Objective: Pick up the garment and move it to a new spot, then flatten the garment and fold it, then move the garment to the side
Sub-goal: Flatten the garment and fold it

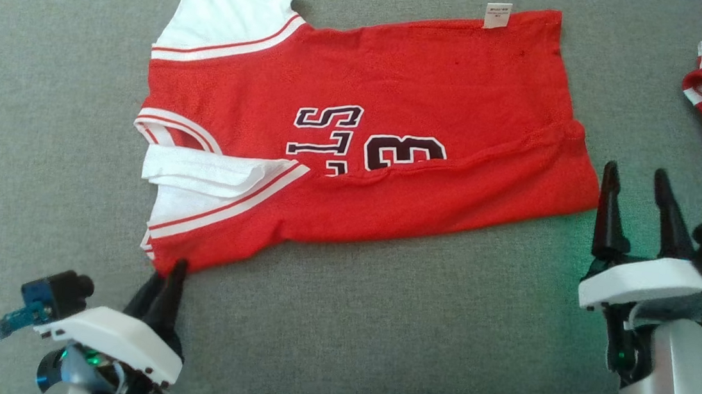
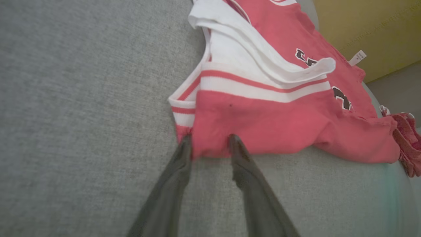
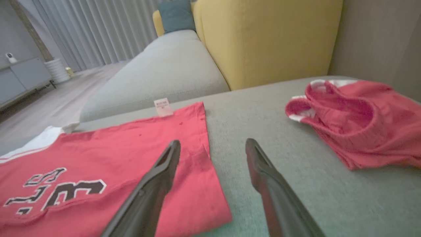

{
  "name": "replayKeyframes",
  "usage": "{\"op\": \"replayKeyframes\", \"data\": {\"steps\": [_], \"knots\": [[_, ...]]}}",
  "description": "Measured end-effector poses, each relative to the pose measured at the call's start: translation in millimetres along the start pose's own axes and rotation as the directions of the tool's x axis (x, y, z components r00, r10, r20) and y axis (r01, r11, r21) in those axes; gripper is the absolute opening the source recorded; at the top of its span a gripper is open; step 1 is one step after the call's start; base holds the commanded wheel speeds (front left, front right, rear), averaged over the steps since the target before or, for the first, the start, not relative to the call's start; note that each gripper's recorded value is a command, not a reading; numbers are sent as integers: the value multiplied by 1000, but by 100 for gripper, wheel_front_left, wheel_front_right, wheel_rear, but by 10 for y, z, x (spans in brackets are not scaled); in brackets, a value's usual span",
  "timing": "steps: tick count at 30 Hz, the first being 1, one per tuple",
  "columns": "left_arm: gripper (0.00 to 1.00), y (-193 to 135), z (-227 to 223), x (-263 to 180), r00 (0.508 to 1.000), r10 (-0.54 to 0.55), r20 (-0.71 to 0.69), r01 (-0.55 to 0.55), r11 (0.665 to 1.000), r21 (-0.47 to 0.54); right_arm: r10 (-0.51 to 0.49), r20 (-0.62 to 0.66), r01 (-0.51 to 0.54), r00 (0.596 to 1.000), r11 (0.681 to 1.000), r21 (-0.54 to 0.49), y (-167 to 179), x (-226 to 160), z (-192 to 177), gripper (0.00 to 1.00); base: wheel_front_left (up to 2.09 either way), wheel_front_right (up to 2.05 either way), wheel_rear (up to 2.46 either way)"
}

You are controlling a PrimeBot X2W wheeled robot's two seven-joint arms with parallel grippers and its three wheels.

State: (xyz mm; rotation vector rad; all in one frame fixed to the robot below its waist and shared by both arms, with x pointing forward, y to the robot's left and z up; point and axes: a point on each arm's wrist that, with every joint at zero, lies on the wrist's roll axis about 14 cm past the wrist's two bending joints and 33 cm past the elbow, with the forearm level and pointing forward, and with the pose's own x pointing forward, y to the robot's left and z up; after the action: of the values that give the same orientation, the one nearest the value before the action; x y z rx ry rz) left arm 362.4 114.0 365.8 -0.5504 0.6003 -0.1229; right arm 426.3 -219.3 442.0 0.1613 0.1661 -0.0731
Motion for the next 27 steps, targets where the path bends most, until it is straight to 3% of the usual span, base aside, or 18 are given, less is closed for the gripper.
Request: {"op": "replayKeyframes", "data": {"steps": [1, 13, 20, 21, 23, 25, 27], "knots": [[0, -6, 10, 0, 1000, -2, 4, 2, 1000, 0, -2, -31, 2, 1000, 1000, -5, -8, -6, -62, 100, 0, 0, 0], [0, -81, 298, -89, 989, -24, 144, 26, 1000, -8, -22, -353, 7, 935, 999, -43, -32, -57, -774, 100, 0, 0, 0], [0, -98, 366, -147, 982, -26, 187, 30, 999, -21, 1, -380, -11, 925, 1000, -22, 80, 106, -793, 100, 0, 0, 0], [0, -100, 376, -154, 981, -26, 194, 31, 999, -23, 7, -385, -14, 923, 1000, -15, 103, 125, -796, 91, 0, 0, 0], [0, -108, 387, -167, 979, -26, 202, 32, 999, -25, 16, -402, -19, 916, 1000, -3, 139, 143, -814, 43, 0, 0, 0], [0, -115, 414, -182, 975, -27, 220, 34, 999, -27, 24, -411, -21, 911, 1000, 10, 162, 146, -827, 25, 0, 0, 0], [0, -132, 444, -195, 971, -36, 237, 43, 999, -24, 30, -412, -25, 910, 1000, 18, 186, 149, -822, 0, 0, 0, 0]]}}
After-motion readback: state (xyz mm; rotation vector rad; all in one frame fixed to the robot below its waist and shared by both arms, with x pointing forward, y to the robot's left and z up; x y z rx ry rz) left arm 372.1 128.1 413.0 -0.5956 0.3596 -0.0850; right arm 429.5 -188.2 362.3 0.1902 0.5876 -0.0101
